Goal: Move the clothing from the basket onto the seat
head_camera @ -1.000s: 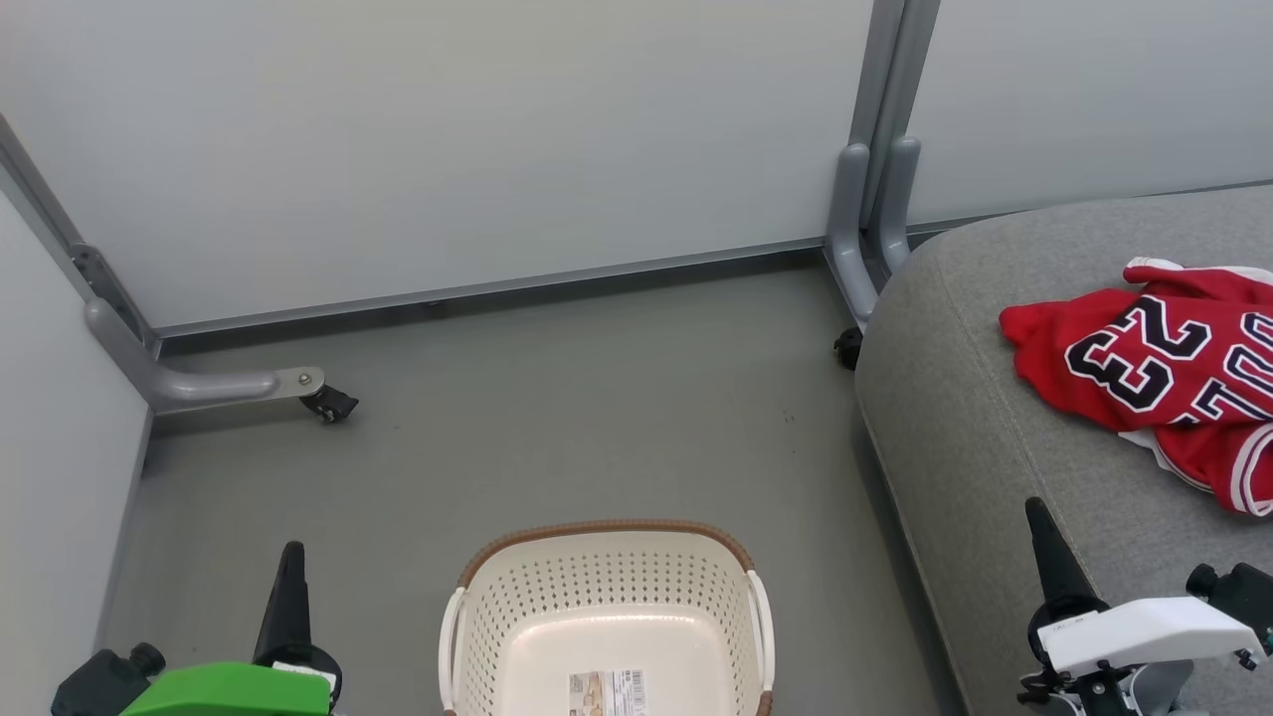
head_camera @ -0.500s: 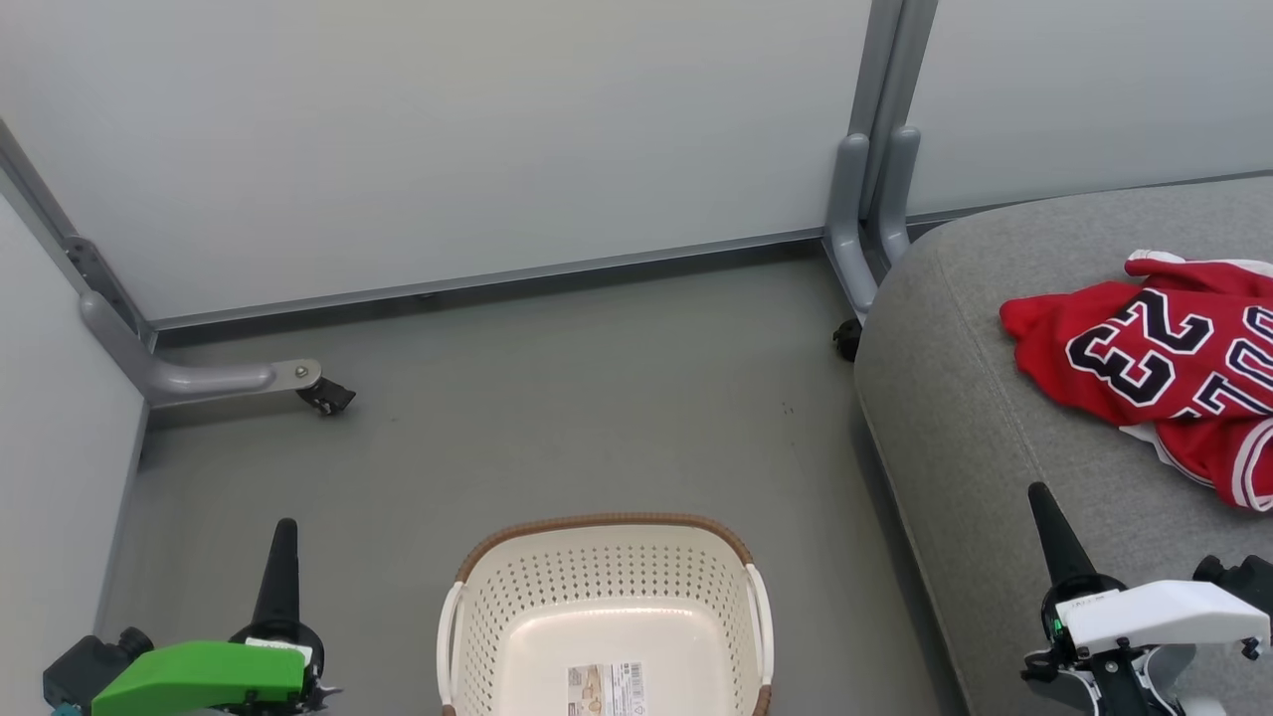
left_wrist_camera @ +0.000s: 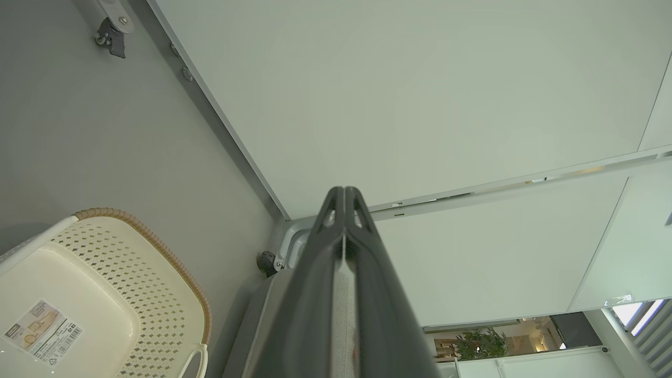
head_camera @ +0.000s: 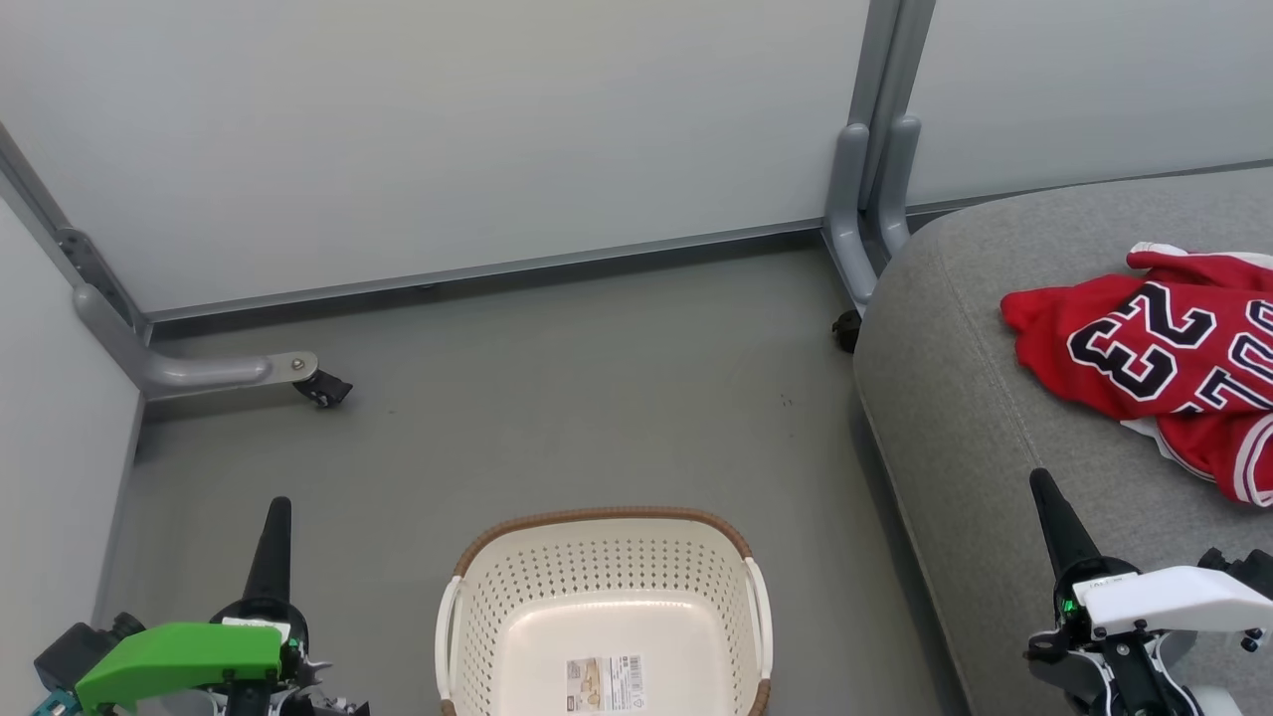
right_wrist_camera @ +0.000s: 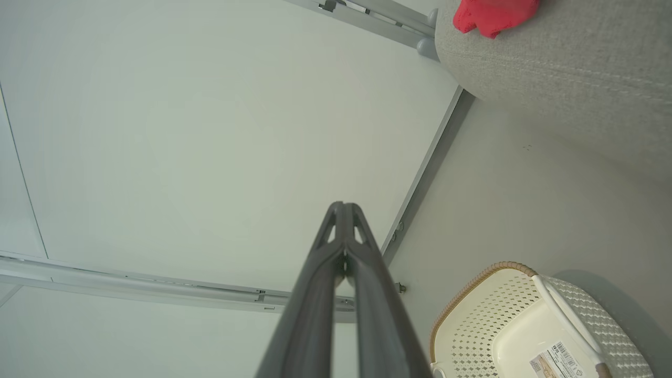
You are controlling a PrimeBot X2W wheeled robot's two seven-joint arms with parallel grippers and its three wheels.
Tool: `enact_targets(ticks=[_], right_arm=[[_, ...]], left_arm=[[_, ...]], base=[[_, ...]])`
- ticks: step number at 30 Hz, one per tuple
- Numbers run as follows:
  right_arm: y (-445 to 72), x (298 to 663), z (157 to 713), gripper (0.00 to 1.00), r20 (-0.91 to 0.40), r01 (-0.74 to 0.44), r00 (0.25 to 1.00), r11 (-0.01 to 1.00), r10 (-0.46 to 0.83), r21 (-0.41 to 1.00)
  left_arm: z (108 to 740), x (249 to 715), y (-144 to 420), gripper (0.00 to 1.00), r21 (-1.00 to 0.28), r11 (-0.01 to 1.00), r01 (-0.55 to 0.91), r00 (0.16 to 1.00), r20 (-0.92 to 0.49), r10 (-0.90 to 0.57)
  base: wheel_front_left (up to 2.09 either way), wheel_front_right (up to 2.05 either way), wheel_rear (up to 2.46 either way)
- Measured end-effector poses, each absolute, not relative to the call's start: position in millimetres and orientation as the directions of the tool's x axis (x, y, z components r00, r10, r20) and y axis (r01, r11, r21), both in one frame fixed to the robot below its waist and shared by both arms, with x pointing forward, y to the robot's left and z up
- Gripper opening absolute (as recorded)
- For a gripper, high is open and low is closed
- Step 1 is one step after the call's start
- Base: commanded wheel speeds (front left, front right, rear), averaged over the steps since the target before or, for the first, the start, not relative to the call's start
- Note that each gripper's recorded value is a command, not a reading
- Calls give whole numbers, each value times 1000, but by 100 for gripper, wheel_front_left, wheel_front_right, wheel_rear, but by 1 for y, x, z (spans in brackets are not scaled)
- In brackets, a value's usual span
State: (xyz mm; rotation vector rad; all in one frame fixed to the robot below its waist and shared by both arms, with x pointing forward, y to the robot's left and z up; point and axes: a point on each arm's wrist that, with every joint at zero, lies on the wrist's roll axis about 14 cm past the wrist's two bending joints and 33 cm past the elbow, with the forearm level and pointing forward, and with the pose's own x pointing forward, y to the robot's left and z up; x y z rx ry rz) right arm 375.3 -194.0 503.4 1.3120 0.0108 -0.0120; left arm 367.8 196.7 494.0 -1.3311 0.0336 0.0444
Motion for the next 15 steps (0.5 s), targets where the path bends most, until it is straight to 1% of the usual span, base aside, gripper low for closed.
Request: enact_targets(ticks=[15], right_arm=[[-197,381,503,0,-16,16,1000,134,-1,991]], left_arm=[[497,376,198,0,-992,124,-37,999,-37,7]], base=[[0,0,0]])
